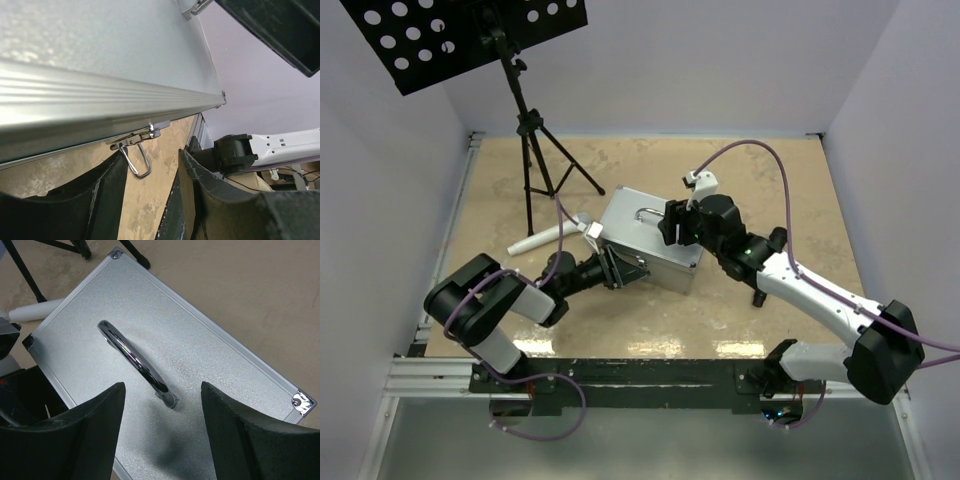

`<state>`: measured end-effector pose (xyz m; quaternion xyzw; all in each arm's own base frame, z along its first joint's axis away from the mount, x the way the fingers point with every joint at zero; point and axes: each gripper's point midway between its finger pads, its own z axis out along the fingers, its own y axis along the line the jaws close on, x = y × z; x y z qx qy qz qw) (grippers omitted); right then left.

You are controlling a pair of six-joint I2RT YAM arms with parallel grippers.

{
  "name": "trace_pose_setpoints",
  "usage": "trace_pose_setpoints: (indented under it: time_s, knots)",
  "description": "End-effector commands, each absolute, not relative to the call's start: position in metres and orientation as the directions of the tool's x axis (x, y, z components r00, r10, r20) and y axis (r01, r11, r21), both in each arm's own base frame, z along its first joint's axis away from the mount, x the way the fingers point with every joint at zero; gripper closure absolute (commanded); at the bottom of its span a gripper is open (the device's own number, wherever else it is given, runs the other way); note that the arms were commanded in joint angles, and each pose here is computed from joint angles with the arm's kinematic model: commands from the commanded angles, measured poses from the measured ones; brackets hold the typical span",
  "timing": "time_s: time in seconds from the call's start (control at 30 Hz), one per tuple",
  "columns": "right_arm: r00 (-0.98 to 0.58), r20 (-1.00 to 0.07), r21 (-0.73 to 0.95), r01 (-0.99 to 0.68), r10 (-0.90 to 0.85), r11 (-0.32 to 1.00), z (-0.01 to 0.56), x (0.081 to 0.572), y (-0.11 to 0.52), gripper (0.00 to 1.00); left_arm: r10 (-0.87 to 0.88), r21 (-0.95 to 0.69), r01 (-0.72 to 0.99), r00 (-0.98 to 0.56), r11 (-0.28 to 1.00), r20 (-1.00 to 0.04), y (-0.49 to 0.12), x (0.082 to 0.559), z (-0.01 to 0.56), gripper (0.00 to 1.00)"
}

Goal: Organize the medicine kit
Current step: Close the medicine box at the center of the board.

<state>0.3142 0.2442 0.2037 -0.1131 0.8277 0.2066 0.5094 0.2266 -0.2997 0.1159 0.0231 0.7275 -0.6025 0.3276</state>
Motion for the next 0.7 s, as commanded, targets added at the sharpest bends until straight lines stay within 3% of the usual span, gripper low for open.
trace_pose_setpoints:
  time_s: [0.0,0.67]
  knots:
    - [-0.448,-0.893,0.243,-0.407,0.04,0.881,0.211,0.317,0.249,0.34,-0.606,-0.523,0.852,-0.423,-0.013,-0.674,-0.288,0.207,0.269,0.52]
    - [-0.467,-0.884,0.235,-0.403,0.021,0.884,0.197,0.315,0.248,0.34,-0.642,-0.511,0.859,-0.407,-0.027,-0.65,-0.282,0.206,0.286,0.52]
